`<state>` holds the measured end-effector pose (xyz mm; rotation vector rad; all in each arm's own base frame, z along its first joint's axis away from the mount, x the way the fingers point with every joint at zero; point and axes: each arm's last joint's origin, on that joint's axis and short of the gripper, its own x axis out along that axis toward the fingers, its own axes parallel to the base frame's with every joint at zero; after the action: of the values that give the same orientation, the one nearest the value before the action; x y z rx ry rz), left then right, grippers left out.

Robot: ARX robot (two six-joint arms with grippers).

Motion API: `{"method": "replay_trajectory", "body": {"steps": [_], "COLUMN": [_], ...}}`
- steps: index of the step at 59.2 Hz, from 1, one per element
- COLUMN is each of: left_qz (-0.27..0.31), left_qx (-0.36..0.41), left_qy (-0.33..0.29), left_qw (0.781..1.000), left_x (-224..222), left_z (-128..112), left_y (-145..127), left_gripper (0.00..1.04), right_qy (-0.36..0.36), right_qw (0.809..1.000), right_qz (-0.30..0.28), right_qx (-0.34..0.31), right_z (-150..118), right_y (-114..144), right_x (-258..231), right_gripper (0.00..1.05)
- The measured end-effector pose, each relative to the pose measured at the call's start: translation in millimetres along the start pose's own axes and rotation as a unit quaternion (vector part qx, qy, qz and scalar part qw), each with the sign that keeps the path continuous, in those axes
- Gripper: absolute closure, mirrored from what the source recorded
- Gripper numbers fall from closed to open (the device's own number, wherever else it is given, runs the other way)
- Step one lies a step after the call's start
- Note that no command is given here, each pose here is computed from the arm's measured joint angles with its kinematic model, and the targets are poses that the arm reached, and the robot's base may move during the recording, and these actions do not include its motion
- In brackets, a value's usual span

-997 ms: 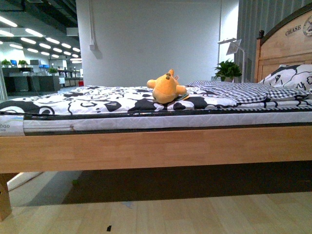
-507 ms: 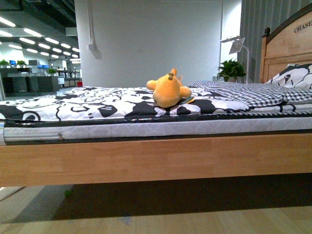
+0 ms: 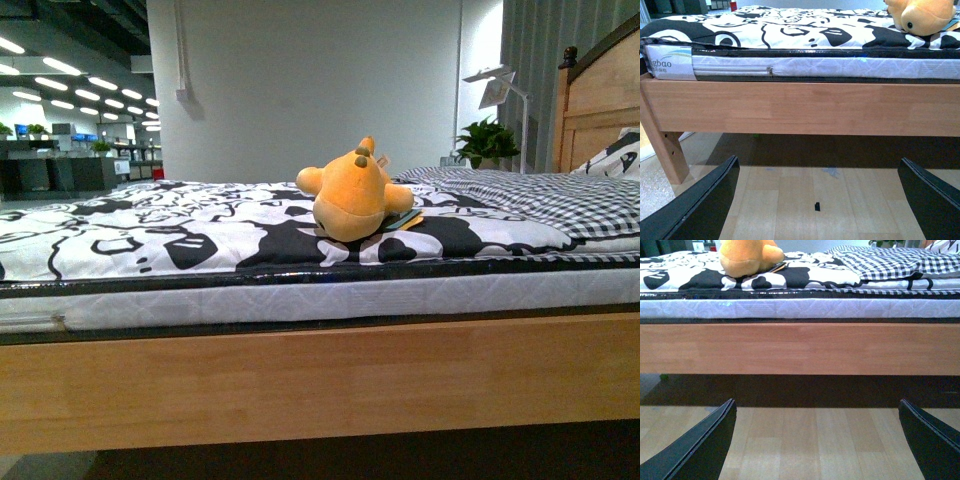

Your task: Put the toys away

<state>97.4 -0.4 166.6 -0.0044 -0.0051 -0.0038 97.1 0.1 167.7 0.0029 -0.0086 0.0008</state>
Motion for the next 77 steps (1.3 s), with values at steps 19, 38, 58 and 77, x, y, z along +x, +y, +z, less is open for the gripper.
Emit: {"method": "replay_trajectory", "body": {"steps": [19,38,58,77], "left_qz": [0.000,0.000,0.000,0.000], "left_qx": [0.000,0.000,0.000,0.000], "left_qy": [0.000,0.000,0.000,0.000], "left_qw": [1.000,1.000,1.000,1.000], "left_x": [0.0,0.0,0.0,0.0], "left_z": [0.0,0.0,0.0,0.0], "left_y": [0.0,0.0,0.0,0.0], "left_gripper": [0.06,0.06,0.06,0.06], "right_qy": [0.000,0.000,0.006,-0.056], "right_qw": [1.000,1.000,1.000,0.997], "right_qz": [0.000,0.000,0.011,0.008], "right_qx": [0.000,0.000,0.010,0.045], "right_z": [0.0,0.0,-0.7,50.8], "right_y": [0.0,0.0,0.0,-14.2], "right_x": [0.0,0.0,0.3,22.3], "right_gripper": [0.06,0.06,0.06,0.06]}}
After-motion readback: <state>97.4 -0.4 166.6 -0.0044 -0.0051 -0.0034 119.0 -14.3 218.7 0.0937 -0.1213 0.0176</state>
